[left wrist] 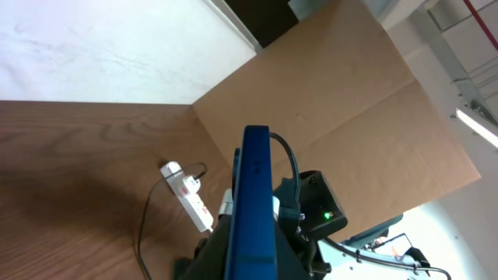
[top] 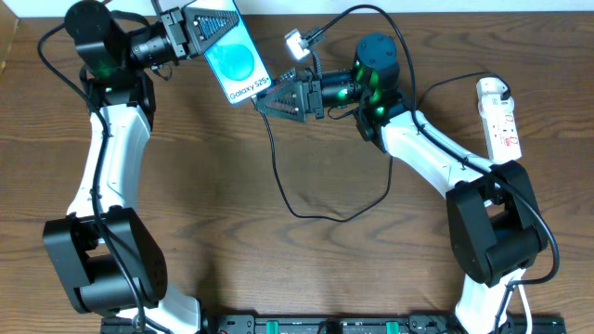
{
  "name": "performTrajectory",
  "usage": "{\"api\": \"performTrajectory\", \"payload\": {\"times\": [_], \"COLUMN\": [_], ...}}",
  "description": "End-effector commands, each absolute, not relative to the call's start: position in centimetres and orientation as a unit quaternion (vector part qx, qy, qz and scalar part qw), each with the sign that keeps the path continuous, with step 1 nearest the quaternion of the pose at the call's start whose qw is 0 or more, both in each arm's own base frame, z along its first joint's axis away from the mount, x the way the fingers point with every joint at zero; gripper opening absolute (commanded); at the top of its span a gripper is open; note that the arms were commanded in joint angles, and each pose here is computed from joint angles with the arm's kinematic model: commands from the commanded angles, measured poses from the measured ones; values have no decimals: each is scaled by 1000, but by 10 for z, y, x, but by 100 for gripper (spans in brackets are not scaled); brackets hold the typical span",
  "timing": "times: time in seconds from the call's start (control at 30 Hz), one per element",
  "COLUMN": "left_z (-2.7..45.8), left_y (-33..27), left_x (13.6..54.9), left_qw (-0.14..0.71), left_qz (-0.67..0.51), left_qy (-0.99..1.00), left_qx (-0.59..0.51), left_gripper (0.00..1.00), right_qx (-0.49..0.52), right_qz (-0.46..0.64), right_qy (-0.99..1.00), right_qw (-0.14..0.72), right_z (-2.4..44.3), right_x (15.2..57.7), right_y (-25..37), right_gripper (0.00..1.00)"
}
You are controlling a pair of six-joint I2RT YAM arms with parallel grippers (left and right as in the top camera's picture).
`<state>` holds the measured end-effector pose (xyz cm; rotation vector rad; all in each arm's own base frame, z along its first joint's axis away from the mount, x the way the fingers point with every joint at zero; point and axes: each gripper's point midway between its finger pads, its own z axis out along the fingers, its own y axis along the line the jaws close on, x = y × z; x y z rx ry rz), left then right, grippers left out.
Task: Plug charger to phone and switch on socket
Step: 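Open the right gripper and withdraw it from the plug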
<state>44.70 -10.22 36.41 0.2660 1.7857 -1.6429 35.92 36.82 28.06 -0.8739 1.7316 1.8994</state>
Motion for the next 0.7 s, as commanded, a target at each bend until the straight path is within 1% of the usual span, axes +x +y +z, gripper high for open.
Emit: {"api": "performTrajectory", "payload": {"times": [0.0,0.2,0.37,0.53,0.67], "left_z": [375,374,373,372,372], "left_y": [-96,-85,-84,-84,-84], "left_x": [440,441,442,442,443], "left_qw": [357,360,356,356,356], "left_qz": [-626,-622,-624,-624,-624], "left_qy": [683,685,687,687,688], "left_qx": [120,115,109,106,103], "left_gripper": [7,7,8,7,7], "right_qx": [-327,-331,-309,-234,-177], "right_qz": [686,686,685,674,652], "right_qy": [616,611,614,654,697], "right_qw": [207,217,244,251,239], "right_z": [284,288,297,286,260], "right_x": [354,357,378,413,434], "right_y": [370,365,344,319,303], "right_gripper": [99,99,99,99,99]}}
